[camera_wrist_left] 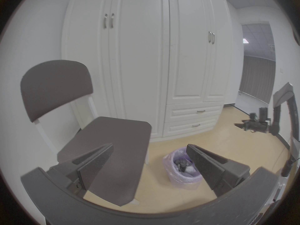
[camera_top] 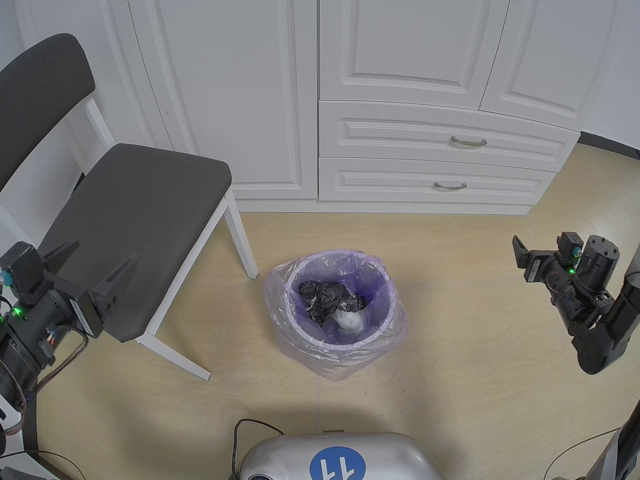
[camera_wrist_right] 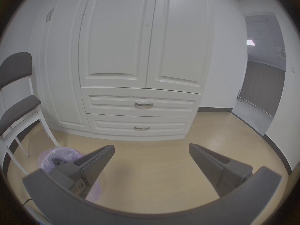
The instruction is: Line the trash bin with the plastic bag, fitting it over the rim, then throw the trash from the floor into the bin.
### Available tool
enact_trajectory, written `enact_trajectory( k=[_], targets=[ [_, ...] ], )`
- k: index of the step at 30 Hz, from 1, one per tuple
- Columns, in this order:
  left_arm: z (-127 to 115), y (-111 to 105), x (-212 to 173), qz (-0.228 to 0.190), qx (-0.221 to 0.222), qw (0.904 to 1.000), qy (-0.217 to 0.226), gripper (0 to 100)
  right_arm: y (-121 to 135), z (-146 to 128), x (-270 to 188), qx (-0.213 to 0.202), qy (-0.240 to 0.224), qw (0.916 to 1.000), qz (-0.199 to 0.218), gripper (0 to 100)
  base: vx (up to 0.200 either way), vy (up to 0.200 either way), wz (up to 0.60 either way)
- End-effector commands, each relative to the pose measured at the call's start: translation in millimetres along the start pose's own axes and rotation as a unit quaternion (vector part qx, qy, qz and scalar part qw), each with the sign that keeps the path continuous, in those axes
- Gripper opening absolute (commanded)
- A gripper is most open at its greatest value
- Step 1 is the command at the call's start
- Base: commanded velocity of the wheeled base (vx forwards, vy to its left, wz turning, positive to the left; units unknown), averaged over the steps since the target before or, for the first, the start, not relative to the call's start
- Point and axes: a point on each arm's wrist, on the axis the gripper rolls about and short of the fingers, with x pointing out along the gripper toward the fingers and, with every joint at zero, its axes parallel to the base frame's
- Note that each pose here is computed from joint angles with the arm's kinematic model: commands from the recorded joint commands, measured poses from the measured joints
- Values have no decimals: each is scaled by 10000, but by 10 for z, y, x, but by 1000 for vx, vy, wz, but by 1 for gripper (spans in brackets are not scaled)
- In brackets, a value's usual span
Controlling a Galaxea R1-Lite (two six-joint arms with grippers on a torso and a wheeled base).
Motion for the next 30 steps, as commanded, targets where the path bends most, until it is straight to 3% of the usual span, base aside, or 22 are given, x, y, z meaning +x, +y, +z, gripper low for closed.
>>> enact_trajectory(
  k=[1, 8, 12, 16, 19, 27, 30],
  targets=[
    [50, 176, -105, 555, -30, 9981, -276, 100, -152, 91, -256, 32, -39, 10000, -65, 100, 0, 0, 0],
    [-41, 162, 140, 548, -421, 9975, -123, 100, 254, -116, -228, 483, 320, 9963, 629, 100, 0, 0, 0],
    [-121, 142, 376, 558, -458, 9969, -307, 100, 330, -197, -105, 476, 356, 9965, 590, 100, 0, 0, 0],
    [-299, 151, 752, 673, -481, 9937, -753, 100, 396, -147, 21, 726, 143, 9967, 342, 100, 0, 0, 0],
    [-435, 208, 936, 851, -421, 9929, -716, 100, 435, -117, 81, 875, 30, 9957, 297, 100, 0, 0, 0],
    [-384, 337, 968, 1114, -469, 9891, -840, 100, 589, 98, 110, 1155, -398, 9925, 80, 100, 0, 0, 0],
    [-371, 336, 937, 1116, -456, 9890, -861, 100, 645, 221, -11, 1232, -519, 9909, 183, 100, 0, 0, 0]
  ],
)
